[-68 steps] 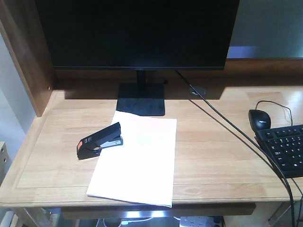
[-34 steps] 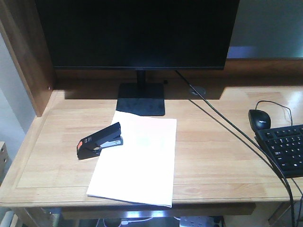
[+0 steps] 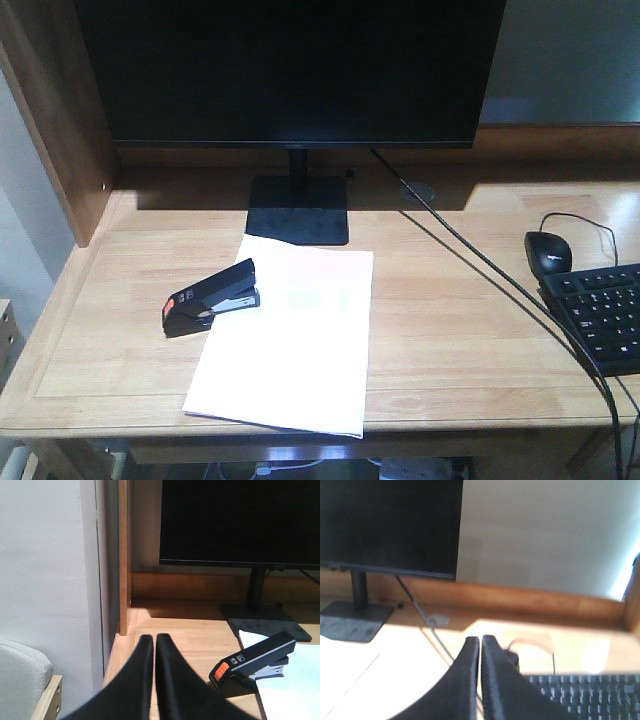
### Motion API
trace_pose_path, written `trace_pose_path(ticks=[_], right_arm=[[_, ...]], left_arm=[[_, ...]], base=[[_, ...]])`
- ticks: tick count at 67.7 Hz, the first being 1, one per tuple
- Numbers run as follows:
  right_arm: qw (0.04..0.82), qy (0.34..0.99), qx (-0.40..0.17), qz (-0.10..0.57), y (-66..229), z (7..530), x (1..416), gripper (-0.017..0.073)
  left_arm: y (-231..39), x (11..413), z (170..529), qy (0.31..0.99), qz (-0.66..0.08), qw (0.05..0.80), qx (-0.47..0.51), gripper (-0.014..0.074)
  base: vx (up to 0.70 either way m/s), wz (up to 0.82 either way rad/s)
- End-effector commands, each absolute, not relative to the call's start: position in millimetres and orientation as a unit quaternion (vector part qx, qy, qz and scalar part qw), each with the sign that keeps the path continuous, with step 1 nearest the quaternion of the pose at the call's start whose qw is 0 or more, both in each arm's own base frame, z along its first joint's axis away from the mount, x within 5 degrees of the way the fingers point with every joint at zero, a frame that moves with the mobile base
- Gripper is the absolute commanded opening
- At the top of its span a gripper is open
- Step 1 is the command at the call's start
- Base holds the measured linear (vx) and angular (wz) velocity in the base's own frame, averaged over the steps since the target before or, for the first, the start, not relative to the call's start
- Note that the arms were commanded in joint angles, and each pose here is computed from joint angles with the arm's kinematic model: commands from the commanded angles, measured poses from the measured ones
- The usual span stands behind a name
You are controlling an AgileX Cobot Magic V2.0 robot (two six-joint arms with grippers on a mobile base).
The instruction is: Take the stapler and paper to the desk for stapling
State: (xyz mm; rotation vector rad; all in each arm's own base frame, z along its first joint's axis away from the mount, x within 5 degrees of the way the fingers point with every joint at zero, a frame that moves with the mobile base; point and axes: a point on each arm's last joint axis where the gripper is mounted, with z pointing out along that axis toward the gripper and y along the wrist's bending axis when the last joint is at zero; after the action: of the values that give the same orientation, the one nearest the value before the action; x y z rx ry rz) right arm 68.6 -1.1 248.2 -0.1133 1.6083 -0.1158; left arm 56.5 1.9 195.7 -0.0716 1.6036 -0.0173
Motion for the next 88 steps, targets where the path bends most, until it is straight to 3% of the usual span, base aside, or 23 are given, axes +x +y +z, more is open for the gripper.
trace_pose_path(ticks=[1,25,88], right_arm=[[0.735,0.673,-0.069,-0.053,2,255,68,-0.0010],[0.754,0.656,-0.037,-0.020,2,209,55,-0.0010],[0.752,0.658,-0.028,-0.015,1,209,55,-0.0010]], left_arm=[[2,56,199,0.691,-0.015,0.721,-0.036,-0.0006],[2,56,199,0.692,-0.015,0.721,-0.036,-0.0006],[2,56,199,0.692,-0.015,0.721,-0.036,-0.0006]], base=[[0.00,0.00],[0.00,0.00],[0.00,0.00]])
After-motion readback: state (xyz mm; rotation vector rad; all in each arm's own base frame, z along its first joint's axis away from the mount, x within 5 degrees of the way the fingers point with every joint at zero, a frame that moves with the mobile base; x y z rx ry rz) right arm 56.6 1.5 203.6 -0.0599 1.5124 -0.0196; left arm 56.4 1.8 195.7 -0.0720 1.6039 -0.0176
